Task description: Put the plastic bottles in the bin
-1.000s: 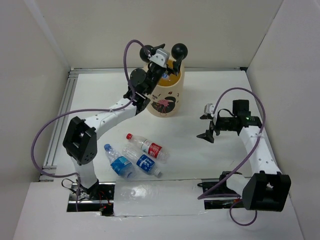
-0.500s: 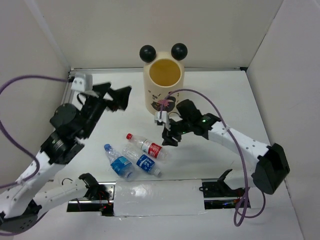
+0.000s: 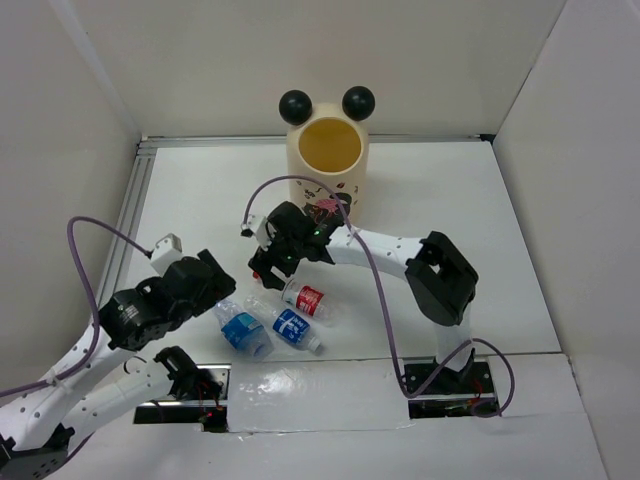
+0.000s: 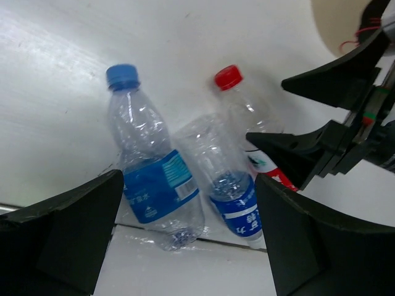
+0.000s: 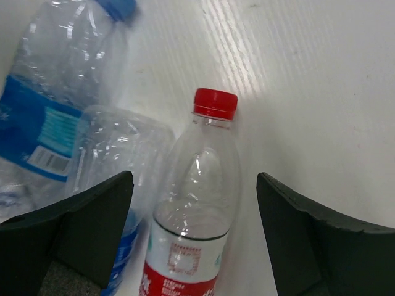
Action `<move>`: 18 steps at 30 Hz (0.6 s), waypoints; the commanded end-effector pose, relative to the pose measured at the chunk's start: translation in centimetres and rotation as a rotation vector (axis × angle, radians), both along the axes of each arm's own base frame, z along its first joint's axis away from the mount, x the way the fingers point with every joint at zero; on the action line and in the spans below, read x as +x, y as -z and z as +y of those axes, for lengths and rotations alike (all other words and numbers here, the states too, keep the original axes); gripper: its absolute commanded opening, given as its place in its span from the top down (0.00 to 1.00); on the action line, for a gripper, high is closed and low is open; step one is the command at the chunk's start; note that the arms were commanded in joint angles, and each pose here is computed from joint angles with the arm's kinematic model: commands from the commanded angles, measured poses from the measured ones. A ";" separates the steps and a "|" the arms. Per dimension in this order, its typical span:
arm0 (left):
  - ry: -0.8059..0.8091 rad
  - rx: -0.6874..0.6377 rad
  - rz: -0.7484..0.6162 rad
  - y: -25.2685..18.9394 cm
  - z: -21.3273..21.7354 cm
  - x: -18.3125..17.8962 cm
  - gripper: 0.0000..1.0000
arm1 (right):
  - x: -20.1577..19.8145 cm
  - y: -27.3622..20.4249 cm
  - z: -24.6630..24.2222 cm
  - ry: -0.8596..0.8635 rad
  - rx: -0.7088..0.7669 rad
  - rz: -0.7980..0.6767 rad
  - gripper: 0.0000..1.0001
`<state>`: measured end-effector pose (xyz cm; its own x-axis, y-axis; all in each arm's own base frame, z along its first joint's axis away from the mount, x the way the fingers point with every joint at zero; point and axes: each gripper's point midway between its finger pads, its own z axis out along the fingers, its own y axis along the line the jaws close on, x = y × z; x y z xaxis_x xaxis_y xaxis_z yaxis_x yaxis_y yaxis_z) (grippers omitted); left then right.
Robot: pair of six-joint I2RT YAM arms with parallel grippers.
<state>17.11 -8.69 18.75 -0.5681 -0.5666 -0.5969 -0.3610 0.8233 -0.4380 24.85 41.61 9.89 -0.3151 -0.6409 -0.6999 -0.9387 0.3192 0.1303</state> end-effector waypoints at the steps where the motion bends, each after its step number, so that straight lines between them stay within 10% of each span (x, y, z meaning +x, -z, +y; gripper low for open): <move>1: -0.110 -0.074 0.075 1.8 0.6 -1.4 0.00 | 1.2 1.3 0.2 0.056 -0.044 -0.031 0.12; 11: -0.167 -0.120 0.202 8.7 0.1 -3.0 0.00 | 0.8 6.8 -2.4 0.062 -0.216 -0.026 0.17; 18: -0.135 -0.116 0.235 11.0 -1.0 -2.6 0.00 | -1.4 6.9 -2.7 -0.086 -0.221 0.118 0.64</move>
<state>13.63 -8.44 8.15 -0.6045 -0.6846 -0.4073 -0.5710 0.7289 -0.3778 25.16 39.49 3.22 -0.3273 -0.7632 -0.5571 -0.9360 0.3427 0.0805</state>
